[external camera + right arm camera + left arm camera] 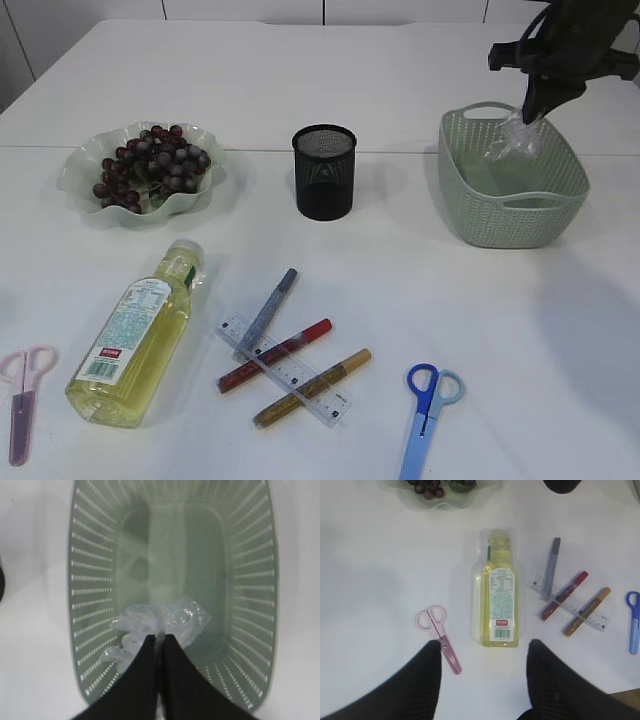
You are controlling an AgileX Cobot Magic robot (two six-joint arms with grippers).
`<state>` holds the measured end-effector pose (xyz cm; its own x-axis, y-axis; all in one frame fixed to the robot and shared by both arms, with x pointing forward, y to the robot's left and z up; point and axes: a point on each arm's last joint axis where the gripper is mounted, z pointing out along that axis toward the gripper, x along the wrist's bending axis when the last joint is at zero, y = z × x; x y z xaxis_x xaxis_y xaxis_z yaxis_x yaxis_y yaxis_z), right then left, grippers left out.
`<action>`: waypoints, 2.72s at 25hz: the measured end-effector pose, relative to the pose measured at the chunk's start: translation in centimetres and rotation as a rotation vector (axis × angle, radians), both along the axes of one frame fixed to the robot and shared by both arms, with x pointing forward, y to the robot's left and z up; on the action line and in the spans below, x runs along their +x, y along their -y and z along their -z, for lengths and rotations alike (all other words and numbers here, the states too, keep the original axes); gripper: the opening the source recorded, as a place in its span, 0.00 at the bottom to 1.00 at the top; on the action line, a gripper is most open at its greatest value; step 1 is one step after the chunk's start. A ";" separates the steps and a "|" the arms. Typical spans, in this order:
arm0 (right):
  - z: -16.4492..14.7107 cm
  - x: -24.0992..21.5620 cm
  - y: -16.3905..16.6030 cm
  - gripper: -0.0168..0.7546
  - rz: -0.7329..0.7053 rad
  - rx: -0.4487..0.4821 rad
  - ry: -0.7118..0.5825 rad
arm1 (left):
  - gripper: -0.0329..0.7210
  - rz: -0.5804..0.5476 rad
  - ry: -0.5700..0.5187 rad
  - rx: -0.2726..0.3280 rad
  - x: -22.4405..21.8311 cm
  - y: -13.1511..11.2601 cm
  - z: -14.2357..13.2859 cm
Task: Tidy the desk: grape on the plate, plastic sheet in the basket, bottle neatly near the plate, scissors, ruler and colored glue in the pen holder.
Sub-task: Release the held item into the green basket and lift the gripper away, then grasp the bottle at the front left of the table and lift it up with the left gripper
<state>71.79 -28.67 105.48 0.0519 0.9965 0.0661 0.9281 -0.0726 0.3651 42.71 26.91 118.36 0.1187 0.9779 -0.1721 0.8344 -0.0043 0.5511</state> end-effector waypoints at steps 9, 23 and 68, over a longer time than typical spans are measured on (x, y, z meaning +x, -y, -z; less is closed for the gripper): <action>1.1 0.5 -0.1 0.66 -0.002 0.012 -0.019 | 0.58 0.000 -0.002 0.000 0.1 0.0 0.0; -3.0 -1.0 -0.7 0.71 -0.010 0.078 0.060 | 0.78 0.016 -0.070 -0.065 1.7 0.8 1.2; -10.9 -22.2 -1.4 0.71 -0.079 0.190 0.103 | 0.81 0.141 -0.631 0.202 18.1 10.3 24.8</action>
<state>49.62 -27.24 116.36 -0.0427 0.9662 0.2543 0.8924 -0.0775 0.4445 60.77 16.57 93.58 0.1841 0.9807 -0.0663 0.9800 -0.1884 -0.0647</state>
